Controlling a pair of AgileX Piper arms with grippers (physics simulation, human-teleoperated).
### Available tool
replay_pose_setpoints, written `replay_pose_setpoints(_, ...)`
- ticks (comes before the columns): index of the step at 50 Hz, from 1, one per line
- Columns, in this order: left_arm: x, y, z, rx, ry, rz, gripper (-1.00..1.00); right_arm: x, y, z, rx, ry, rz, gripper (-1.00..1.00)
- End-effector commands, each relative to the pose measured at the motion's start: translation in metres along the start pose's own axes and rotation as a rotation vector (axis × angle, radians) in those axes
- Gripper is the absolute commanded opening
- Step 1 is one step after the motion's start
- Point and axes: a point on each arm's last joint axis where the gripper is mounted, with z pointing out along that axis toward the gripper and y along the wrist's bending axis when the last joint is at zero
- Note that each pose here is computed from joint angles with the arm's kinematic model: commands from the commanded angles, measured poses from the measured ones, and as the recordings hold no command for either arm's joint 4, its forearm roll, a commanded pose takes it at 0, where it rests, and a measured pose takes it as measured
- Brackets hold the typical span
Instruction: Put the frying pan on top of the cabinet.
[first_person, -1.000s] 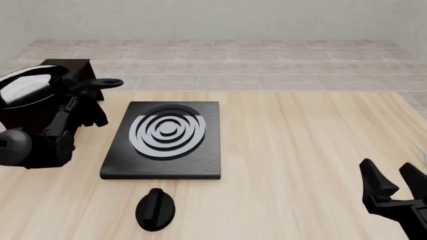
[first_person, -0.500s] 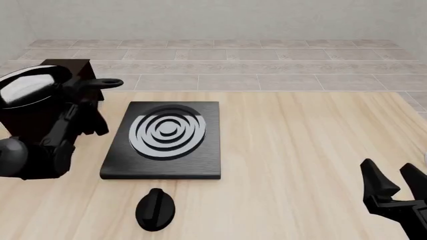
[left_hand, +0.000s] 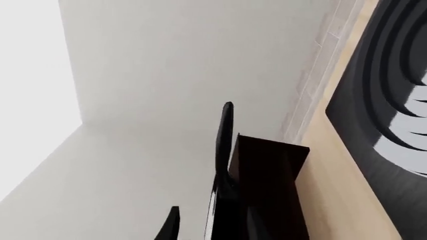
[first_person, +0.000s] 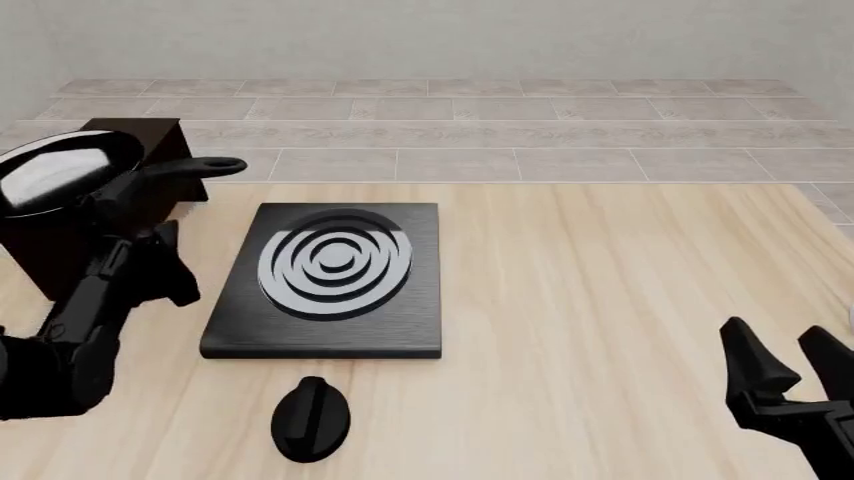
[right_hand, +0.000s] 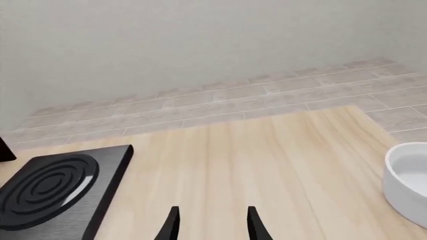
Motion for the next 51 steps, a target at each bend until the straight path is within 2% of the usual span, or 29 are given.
replay_pose_setpoints(1, -0.001, 0.021, -0.036, -0.076, -0.002, 0.005, 1.00, 0.000, 0.000, -0.001, -0.004, -0.002, 0.004, 1.00)
replay_pose_setpoints(9, -0.002, 0.017, -0.072, -0.048, -0.004, -0.025, 1.00, 0.000, 0.000, -0.004, -0.004, -0.004, 0.009, 1.00)
replay_pose_setpoints(10, -0.001, 0.014, -0.082, -0.050, -0.004, -0.007, 1.00, 0.000, 0.000, -0.004, -0.004, -0.005, 0.009, 1.00)
replay_pose_setpoints(11, -0.001, 0.011, -0.091, -0.038, -0.002, -0.029, 1.00, 0.000, 0.000, -0.004, -0.005, -0.005, 0.010, 1.00)
replay_pose_setpoints(14, -0.002, 0.010, -0.103, -0.037, -0.007, -0.013, 1.00, 0.000, 0.000, -0.004, -0.005, -0.004, 0.010, 1.00)
replay_pose_setpoints(17, -0.002, 0.010, -0.124, -0.044, -0.007, -0.030, 1.00, 0.000, 0.000, -0.004, -0.004, -0.004, 0.014, 1.00)
replay_pose_setpoints(21, -0.006, 0.026, -0.145, -0.048, -0.020, -0.047, 1.00, 0.000, 0.000, -0.004, -0.005, -0.004, 0.014, 1.00)
replay_pose_setpoints(24, -0.007, 0.039, -0.176, -0.061, -0.025, -0.071, 1.00, 0.000, 0.001, -0.003, -0.006, -0.002, 0.013, 1.00)
replay_pose_setpoints(28, -0.008, 0.041, -0.219, -0.105, -0.046, -0.124, 1.00, 0.000, 0.001, -0.004, -0.011, -0.004, 0.007, 1.00)
replay_pose_setpoints(30, -0.010, 0.053, -0.221, -0.099, -0.048, -0.172, 1.00, 0.000, 0.001, -0.005, -0.013, -0.005, 0.004, 1.00)
replay_pose_setpoints(32, -0.012, 0.066, -0.223, -0.122, -0.072, -0.180, 1.00, 0.000, 0.001, -0.006, -0.013, -0.006, 0.001, 1.00)
replay_pose_setpoints(33, -0.014, 0.078, -0.225, -0.122, -0.080, -0.213, 1.00, 0.000, 0.001, -0.007, -0.013, -0.006, -0.001, 1.00)
replay_pose_setpoints(36, -0.016, 0.092, -0.229, -0.134, -0.077, -0.218, 1.00, 0.000, 0.002, -0.008, -0.020, -0.009, -0.008, 1.00)
replay_pose_setpoints(37, -0.017, 0.103, -0.232, -0.134, -0.073, -0.249, 1.00, 0.000, 0.002, -0.009, -0.020, -0.009, -0.009, 1.00)
replay_pose_setpoints(39, -0.019, 0.114, -0.237, -0.136, -0.071, -0.255, 1.00, 0.000, 0.002, -0.010, -0.025, -0.010, -0.015, 1.00)
replay_pose_setpoints(41, -0.021, 0.133, -0.245, -0.140, -0.065, -0.291, 1.00, 0.000, 0.002, -0.012, -0.028, -0.014, -0.025, 1.00)
replay_pose_setpoints(43, -0.022, 0.142, -0.250, -0.138, -0.053, -0.306, 1.00, 0.000, 0.002, -0.012, -0.029, -0.016, -0.028, 1.00)
replay_pose_setpoints(45, -0.026, 0.165, -0.263, -0.157, -0.064, -0.329, 1.00, 0.000, 0.002, -0.013, -0.028, -0.016, -0.028, 1.00)
replay_pose_setpoints(46, -0.028, 0.183, -0.277, -0.158, -0.061, -0.366, 1.00, 0.000, 0.002, -0.014, -0.030, -0.017, -0.030, 1.00)
replay_pose_setpoints(48, -0.031, 0.201, -0.292, -0.183, -0.075, -0.372, 1.00, 0.000, 0.002, -0.017, -0.034, -0.021, -0.035, 1.00)
replay_pose_setpoints(51, -0.037, 0.239, -0.337, -0.200, -0.081, -0.429, 1.00, 0.000, 0.002, -0.020, -0.033, -0.030, -0.038, 1.00)
